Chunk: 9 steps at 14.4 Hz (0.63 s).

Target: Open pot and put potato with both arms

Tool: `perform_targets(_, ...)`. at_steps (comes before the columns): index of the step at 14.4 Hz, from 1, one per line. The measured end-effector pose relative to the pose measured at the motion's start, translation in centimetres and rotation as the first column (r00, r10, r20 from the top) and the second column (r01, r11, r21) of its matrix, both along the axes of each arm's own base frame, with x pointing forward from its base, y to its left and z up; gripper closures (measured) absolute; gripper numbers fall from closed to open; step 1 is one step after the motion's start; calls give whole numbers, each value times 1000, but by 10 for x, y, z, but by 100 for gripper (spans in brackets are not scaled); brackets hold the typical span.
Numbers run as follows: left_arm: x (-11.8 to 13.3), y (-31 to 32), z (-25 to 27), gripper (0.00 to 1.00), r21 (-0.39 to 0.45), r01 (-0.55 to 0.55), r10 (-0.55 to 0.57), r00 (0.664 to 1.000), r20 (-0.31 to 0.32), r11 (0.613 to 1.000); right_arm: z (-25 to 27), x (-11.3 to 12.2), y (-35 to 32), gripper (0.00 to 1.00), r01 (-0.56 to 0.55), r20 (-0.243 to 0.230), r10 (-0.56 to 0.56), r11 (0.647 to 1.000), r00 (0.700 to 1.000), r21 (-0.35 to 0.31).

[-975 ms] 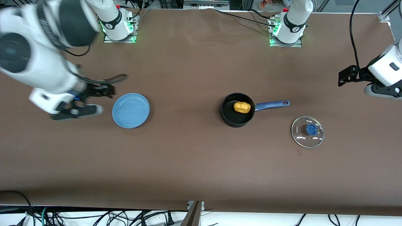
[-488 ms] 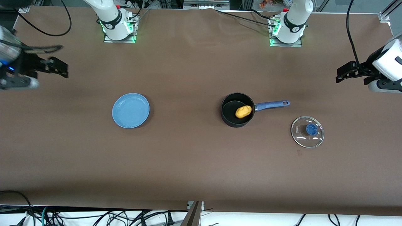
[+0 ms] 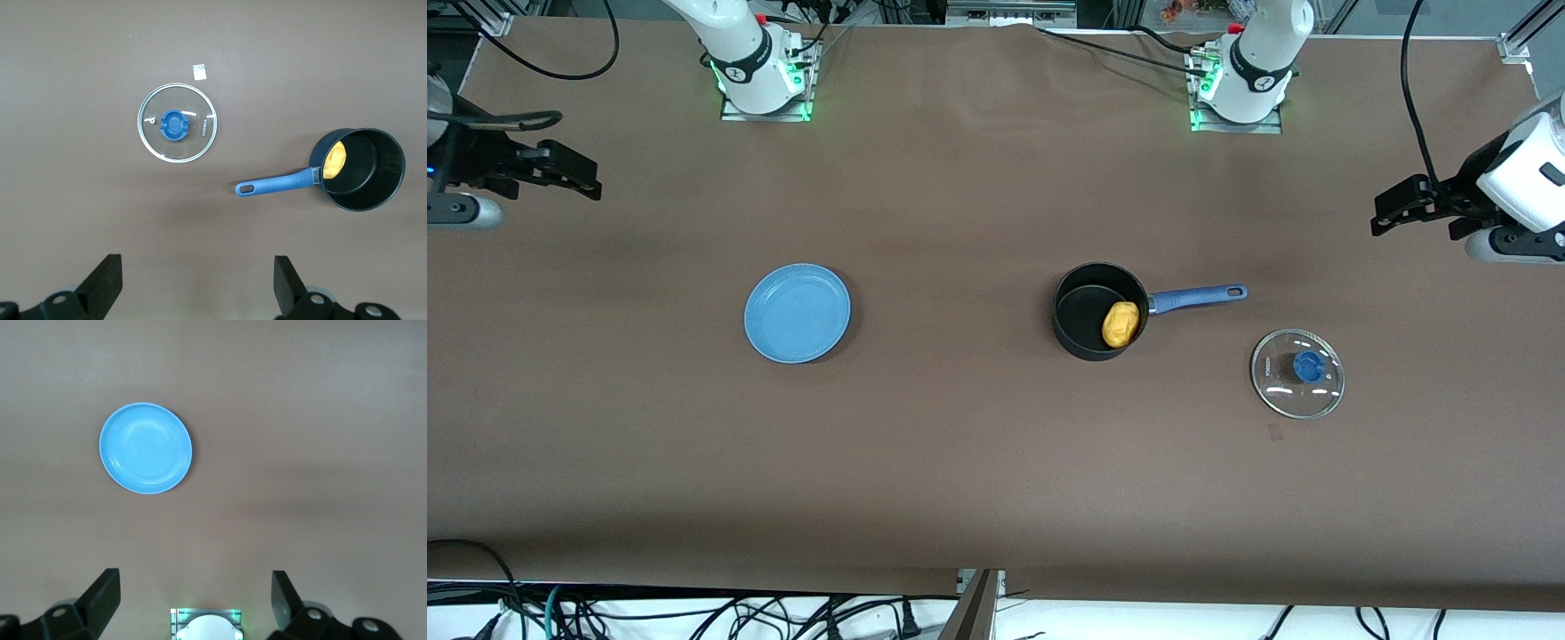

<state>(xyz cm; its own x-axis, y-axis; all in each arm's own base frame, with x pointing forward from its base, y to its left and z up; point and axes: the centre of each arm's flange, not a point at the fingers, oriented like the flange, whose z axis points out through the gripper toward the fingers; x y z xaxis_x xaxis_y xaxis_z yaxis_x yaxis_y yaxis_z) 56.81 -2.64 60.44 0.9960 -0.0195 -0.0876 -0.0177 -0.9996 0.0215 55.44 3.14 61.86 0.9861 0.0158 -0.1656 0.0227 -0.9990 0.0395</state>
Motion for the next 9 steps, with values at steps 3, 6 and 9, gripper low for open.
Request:
perform_targets(3,0,-4,0,0,-1,7,-7,1000,2,1000,-2,-3,-1,0,0,-4,0,1000,1000,0)
perform_targets(6,0,-17,1,0,-1,26,-26,1000,14,1000,0,-2,-1,0,0,6,0,1000,1000,1)
perform_targets(9,-3,-32,-5,0,9,23,-23,1000,6,1000,0,-1,-1,0,0,8,0,1000,1000,1)
